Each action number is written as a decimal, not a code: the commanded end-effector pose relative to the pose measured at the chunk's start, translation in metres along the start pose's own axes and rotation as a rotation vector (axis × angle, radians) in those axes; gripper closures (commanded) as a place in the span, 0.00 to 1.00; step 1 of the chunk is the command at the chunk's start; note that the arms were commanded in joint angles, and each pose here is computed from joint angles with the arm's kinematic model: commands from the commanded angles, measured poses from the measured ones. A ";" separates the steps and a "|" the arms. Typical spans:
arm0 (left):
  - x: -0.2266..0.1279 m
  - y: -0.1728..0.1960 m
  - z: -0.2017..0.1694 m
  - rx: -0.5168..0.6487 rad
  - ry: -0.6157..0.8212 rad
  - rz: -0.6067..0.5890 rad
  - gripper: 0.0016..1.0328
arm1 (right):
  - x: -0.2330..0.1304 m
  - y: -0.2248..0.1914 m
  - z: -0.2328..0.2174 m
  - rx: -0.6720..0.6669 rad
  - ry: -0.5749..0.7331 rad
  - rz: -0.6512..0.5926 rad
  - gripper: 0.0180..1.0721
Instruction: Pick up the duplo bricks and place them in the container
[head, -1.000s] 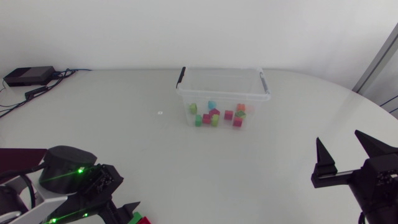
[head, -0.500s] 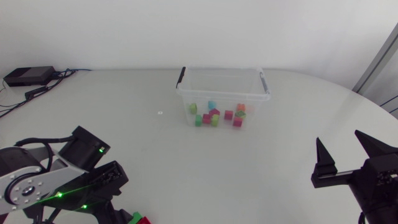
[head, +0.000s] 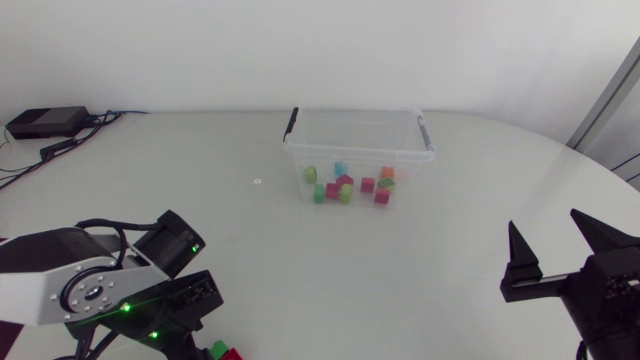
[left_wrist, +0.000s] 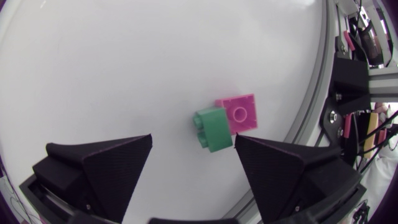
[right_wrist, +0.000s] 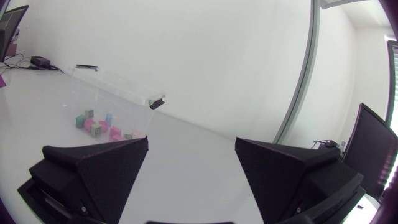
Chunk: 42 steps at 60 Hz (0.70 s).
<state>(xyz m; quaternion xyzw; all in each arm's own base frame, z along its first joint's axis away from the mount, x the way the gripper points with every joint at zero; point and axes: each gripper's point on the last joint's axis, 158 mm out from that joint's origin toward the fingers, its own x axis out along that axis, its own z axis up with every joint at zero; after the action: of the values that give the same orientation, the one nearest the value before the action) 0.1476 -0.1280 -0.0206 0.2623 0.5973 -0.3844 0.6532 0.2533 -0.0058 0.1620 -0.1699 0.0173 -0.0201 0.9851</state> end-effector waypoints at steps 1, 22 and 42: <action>0.002 0.014 0.002 -0.003 0.000 0.034 0.10 | 0.001 0.004 -0.009 0.022 0.011 0.006 0.04; -0.006 0.042 0.011 0.008 -0.055 0.142 0.10 | 0.001 0.005 -0.009 0.022 0.010 0.009 0.04; 0.004 0.013 0.028 0.133 -0.079 0.091 0.09 | 0.001 0.005 -0.009 0.022 0.010 0.009 0.04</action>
<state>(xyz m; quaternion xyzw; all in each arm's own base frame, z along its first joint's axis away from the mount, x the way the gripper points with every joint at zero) 0.1793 -0.1398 -0.0185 0.3095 0.5332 -0.3889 0.6846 0.2533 -0.0058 0.1620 -0.1699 0.0173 -0.0201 0.9851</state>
